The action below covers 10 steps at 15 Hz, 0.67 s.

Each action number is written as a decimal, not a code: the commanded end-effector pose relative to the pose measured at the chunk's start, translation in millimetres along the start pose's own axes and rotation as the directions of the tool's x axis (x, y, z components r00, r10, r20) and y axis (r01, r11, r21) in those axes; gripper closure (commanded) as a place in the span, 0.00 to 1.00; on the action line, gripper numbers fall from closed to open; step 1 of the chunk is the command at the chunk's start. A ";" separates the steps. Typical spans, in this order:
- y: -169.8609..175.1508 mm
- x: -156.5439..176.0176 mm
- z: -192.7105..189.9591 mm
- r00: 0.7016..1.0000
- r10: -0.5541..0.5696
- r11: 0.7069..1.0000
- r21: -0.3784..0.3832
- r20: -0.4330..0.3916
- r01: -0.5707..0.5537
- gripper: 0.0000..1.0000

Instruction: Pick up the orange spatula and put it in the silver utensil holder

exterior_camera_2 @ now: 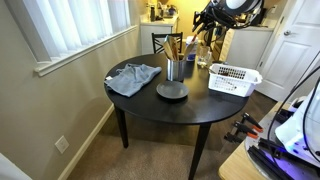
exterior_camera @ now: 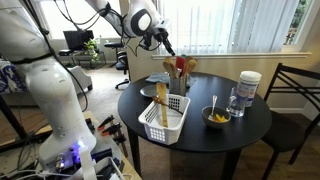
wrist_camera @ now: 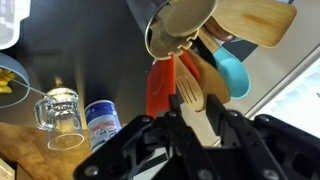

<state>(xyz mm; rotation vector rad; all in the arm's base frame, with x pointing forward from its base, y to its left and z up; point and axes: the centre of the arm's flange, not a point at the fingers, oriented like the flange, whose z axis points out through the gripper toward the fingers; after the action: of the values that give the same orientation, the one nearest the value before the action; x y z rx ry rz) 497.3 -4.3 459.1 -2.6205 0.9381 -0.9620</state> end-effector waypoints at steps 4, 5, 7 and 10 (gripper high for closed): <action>4.9 -8.3 -2.7 1.000 0.022 0.999 -0.023 0.021 -0.022 0.16; 5.1 -10.1 -2.5 0.999 0.015 0.999 -0.043 0.037 -0.013 0.09; 7.0 -17.0 -3.1 0.996 -0.015 0.996 -0.091 0.083 0.022 0.00; 12.4 -27.9 -7.5 0.987 -0.076 0.979 -0.176 0.143 0.101 0.00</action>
<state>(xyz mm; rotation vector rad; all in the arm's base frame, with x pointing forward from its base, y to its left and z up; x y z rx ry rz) 488.8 -0.8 441.3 -2.7636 0.9458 -0.7897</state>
